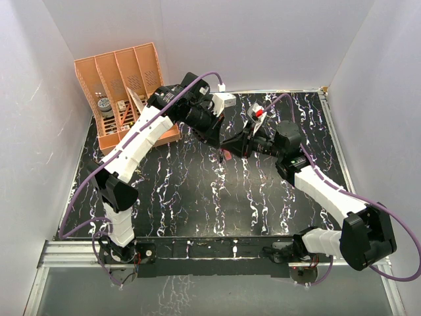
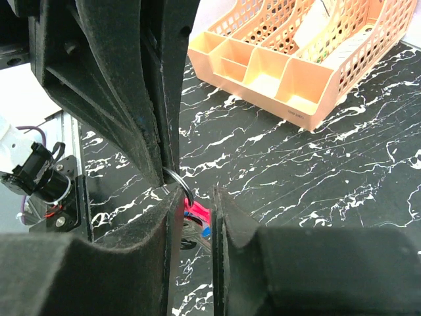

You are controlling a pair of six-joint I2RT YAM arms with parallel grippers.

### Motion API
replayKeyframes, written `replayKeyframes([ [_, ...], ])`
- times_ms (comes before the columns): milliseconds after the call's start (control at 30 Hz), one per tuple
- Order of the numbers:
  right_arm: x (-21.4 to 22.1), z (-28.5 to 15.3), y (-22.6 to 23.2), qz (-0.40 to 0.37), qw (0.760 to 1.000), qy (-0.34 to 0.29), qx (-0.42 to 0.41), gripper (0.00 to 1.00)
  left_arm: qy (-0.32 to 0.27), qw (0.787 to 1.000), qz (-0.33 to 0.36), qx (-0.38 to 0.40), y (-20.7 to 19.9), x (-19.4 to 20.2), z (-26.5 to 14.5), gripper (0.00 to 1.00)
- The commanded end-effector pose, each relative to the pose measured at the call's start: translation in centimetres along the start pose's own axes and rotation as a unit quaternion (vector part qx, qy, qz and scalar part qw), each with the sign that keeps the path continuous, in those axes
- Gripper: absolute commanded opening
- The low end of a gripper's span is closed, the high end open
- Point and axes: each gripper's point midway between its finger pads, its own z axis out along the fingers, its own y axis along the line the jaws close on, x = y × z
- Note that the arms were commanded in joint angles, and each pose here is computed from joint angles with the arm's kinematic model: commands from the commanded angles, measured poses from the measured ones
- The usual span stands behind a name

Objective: Put the keys on the keyring

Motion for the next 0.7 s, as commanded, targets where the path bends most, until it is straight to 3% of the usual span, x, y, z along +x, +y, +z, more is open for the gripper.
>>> replayKeyframes([
  [0,-4.0,0.5,1.0,-0.044,0.998,-0.045,-0.016,0.17,-0.003,1.000,0.008,0.025,-1.5,-0.1,-0.7,0.00],
  [233,-4.3,0.5,1.0,-0.045,0.998,-0.048,-0.018,0.00,0.004,1.000,0.007,0.028,-1.4,0.2,-0.2,0.00],
  [500,-4.7,0.2,0.8,-0.027,0.997,-0.073,0.003,0.00,-0.039,0.999,0.003,-0.007,-0.6,-1.3,-0.5,0.00],
  [533,-4.9,0.1,0.8,-0.022,0.997,-0.078,0.006,0.00,-0.049,0.999,0.003,-0.012,-0.6,-1.5,-0.7,0.06],
  [667,-4.9,-0.1,0.8,0.000,0.995,-0.096,0.012,0.00,-0.095,0.995,0.001,-0.027,-0.4,-2.3,-0.8,0.13],
])
